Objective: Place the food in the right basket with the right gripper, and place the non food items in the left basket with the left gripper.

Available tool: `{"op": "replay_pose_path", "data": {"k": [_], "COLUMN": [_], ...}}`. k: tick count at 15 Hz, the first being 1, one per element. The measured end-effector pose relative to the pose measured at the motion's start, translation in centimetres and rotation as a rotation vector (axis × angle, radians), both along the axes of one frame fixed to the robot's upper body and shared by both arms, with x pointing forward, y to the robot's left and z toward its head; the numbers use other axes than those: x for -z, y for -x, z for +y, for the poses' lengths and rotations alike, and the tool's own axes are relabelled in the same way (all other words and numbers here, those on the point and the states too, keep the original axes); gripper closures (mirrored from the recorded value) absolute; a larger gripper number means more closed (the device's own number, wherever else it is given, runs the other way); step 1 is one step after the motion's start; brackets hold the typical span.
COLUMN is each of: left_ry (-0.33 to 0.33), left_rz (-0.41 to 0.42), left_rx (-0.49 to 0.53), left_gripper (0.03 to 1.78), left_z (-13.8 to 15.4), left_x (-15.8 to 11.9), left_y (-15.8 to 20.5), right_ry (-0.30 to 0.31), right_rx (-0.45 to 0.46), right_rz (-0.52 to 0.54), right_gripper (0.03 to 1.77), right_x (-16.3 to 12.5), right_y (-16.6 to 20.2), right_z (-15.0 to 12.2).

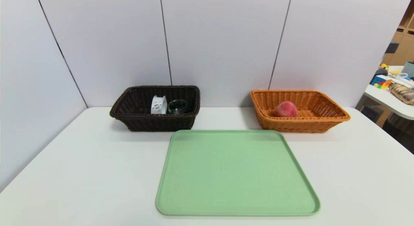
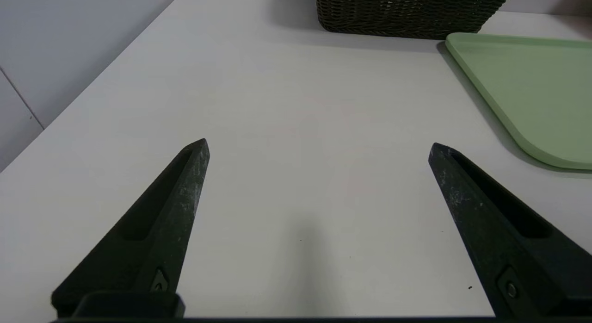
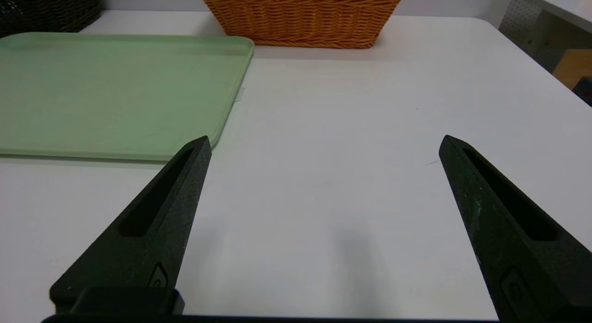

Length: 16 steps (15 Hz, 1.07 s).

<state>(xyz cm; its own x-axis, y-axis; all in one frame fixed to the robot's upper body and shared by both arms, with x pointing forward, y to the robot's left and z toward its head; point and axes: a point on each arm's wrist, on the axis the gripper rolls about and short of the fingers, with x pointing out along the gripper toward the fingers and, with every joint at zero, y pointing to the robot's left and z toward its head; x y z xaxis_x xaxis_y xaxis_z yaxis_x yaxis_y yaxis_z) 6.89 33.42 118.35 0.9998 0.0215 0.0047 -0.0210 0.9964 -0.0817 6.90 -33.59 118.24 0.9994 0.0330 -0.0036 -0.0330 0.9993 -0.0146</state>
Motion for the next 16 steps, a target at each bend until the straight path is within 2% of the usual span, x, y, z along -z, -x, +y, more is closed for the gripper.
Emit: {"op": "replay_pose_path", "data": {"k": [16], "left_ry": [0.014], "left_rz": [-0.003], "left_rx": [-0.001], "left_gripper": [0.12], "left_z": [0.0], "left_x": [-0.03], "left_y": [0.0], "right_ry": [-0.018], "right_rx": [0.006], "right_rz": [0.001], "right_gripper": [0.1], "right_x": [0.0], "right_y": [0.0], "right_z": [-0.01]}}
